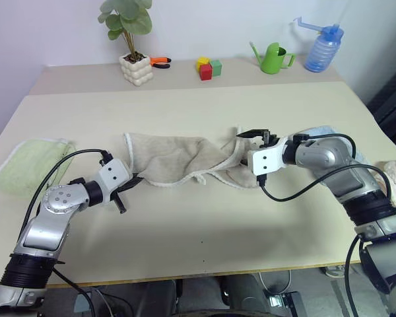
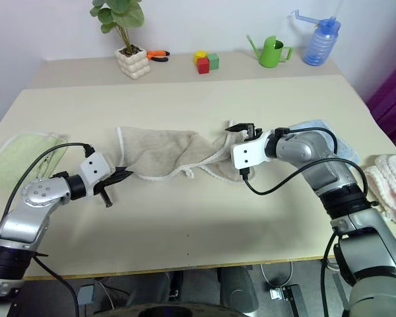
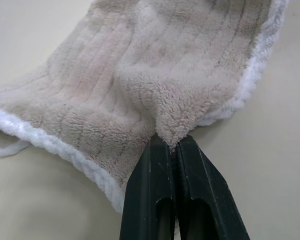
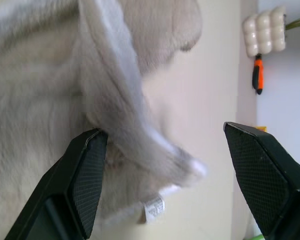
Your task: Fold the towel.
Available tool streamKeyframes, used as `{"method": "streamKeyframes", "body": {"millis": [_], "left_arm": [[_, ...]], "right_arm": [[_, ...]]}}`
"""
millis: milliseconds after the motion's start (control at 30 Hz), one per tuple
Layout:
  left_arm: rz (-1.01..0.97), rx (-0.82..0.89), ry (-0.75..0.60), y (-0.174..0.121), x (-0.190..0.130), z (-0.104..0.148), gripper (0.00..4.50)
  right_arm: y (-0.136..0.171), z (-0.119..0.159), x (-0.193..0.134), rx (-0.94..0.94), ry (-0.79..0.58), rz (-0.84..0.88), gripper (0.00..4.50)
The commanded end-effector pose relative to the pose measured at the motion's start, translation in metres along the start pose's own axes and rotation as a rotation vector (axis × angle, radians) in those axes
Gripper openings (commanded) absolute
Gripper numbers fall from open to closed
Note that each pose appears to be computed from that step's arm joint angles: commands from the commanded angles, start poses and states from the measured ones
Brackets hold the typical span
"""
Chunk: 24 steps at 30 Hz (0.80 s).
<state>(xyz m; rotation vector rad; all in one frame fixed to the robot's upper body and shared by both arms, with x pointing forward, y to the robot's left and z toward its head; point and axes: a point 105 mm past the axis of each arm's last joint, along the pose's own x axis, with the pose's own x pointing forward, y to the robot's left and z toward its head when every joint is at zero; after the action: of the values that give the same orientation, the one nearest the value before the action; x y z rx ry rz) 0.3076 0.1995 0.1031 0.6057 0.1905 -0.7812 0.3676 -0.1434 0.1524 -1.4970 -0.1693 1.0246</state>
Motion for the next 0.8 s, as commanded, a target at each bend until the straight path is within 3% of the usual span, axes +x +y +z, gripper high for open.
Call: {"method": "streamKeyframes", "body": {"millis": [33, 233, 500, 767, 800], "left_arm": [[0.015, 0.024, -0.018, 0.003, -0.002, 0.006, 0.00], [0.014, 0.025, -0.015, 0.001, -0.002, 0.002, 0.00], [0.000, 0.030, -0.029, -0.001, 0.004, 0.006, 0.00], [0.001, 0.031, -0.046, -0.003, 0.007, 0.012, 0.00], [0.002, 0.031, -0.046, -0.004, 0.006, 0.012, 0.00]], "right_arm": [[-0.011, -0.011, -0.004, -0.084, 0.021, 0.020, 3.75], [-0.029, -0.022, 0.008, -0.208, 0.040, 0.009, 3.75], [-0.035, -0.007, 0.039, -0.417, -0.002, 0.058, 3.75], [-0.037, -0.041, 0.054, -0.489, 0.224, 0.039, 3.75], [-0.036, -0.045, 0.053, -0.491, 0.242, 0.045, 3.52]]}}
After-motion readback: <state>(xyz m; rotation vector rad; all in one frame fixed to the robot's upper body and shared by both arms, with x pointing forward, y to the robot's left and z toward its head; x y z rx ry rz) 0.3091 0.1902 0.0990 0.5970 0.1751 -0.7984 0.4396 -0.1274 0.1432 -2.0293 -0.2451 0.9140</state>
